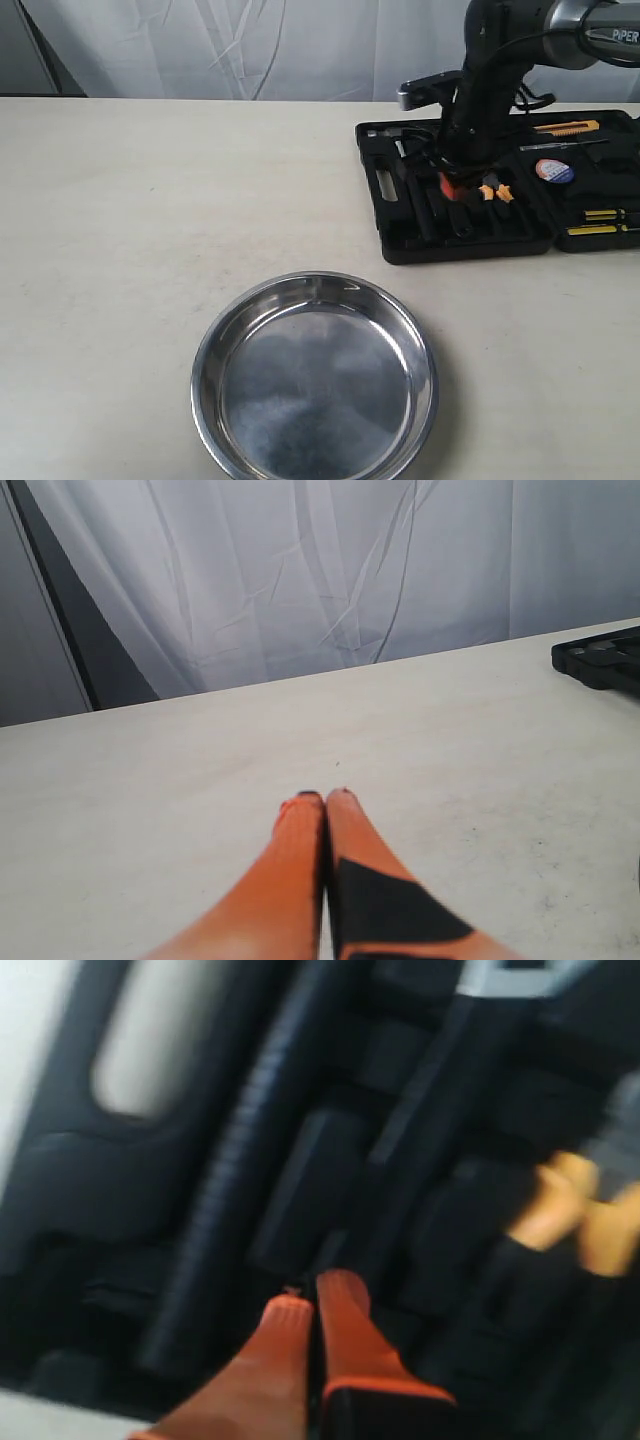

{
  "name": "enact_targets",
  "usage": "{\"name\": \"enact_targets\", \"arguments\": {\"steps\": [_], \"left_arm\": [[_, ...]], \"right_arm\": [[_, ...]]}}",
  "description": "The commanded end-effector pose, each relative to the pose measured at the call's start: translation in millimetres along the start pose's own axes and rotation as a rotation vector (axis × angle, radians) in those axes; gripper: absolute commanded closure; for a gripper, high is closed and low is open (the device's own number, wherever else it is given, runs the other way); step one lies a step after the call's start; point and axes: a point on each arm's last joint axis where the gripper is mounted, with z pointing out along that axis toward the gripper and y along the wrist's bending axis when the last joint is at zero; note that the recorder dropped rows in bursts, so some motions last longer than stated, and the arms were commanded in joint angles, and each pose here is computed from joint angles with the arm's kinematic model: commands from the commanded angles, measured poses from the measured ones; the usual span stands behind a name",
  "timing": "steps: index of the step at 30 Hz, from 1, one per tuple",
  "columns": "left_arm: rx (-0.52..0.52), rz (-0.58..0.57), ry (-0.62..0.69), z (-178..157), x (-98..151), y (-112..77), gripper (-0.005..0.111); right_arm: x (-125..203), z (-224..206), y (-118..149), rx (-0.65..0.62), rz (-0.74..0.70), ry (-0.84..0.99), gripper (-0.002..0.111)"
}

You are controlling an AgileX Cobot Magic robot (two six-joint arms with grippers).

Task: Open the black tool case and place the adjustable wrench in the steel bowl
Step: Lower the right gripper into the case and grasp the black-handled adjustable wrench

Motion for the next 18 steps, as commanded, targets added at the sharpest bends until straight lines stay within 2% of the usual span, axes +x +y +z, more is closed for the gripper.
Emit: {"name": "enact_targets", "arguments": {"steps": [1,4,7,10,13,16,18], "left_arm": [[0.005,-0.003,-0.003,0.1,-0.9,-0.2,0.106],[0.005,-0.003,-0.003,0.1,-0.9,-0.2,0.106],[0.005,-0.003,-0.003,0.1,-0.9,-0.2,0.106],[0.005,-0.003,-0.003,0.1,-0.9,-0.2,0.106],[0.005,-0.003,-0.003,0.1,-0.9,-0.2,0.106],[0.005,-0.003,-0.003,0.1,-0.9,-0.2,0.106],[0.005,-0.003,-0.003,0.1,-0.9,-0.2,0.106]], "right_arm": [[-7.6,-10.8,-34.5,0.350,0.201,-0.129,0.108],[-21.8,-15.6,-39.7,0.399,0.201,-0.300,0.108],[-33.4,-16.2,-34.0,0.335,0.141,-0.416,0.108],[-34.9,-13.4,-26.4,0.266,0.037,-0.407,0.108],[-32.1,-9.4,-28.6,0.198,0.099,-0.386,0.108],[-28.6,-0.8,-35.9,0.095,0.225,-0.362,0.108],[-25.4,6.8,-42.2,0.040,0.279,-0.333,0.103]]}}
